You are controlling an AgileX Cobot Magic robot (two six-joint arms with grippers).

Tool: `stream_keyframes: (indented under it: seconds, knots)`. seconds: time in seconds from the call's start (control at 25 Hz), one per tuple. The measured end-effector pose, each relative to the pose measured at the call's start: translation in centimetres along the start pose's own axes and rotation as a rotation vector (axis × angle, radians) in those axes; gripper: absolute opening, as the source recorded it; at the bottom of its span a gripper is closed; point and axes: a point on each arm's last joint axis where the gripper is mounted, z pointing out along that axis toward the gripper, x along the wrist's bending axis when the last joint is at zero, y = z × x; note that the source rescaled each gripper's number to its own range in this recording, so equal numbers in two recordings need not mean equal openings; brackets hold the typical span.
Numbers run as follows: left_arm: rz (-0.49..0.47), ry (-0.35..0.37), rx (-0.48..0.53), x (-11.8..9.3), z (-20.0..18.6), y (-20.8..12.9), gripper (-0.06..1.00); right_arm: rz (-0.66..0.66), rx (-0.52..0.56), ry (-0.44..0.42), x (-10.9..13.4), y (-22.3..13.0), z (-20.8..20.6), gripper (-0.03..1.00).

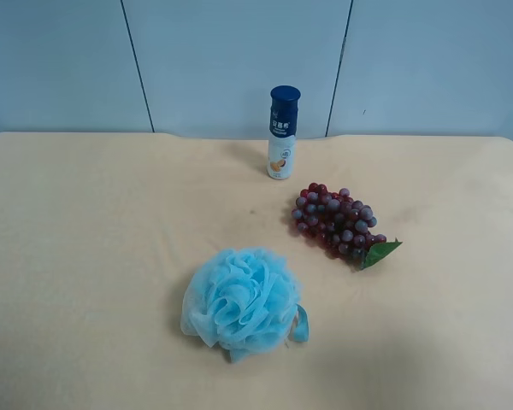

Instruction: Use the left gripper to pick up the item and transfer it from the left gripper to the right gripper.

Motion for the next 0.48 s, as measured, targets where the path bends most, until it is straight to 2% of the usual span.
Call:
stream_keyframes:
  seconds: [0.12,0.36,0.48]
  knots:
    - [-0.003,0.005,0.0,0.0,0.0,0.0,1.0,0.002,0.0,-0.005,0.0,0.0,0.0,1.0]
    - [-0.049,0.099,-0.003,-0.06,0.02,0.02,1.0,0.002,0.0,-0.005,0.0,0.0,0.0,1.0]
    - [-0.053,0.106,-0.003,-0.07,0.03,0.02,1.0,0.002,0.0,-0.005,0.0,0.0,0.0,1.0]
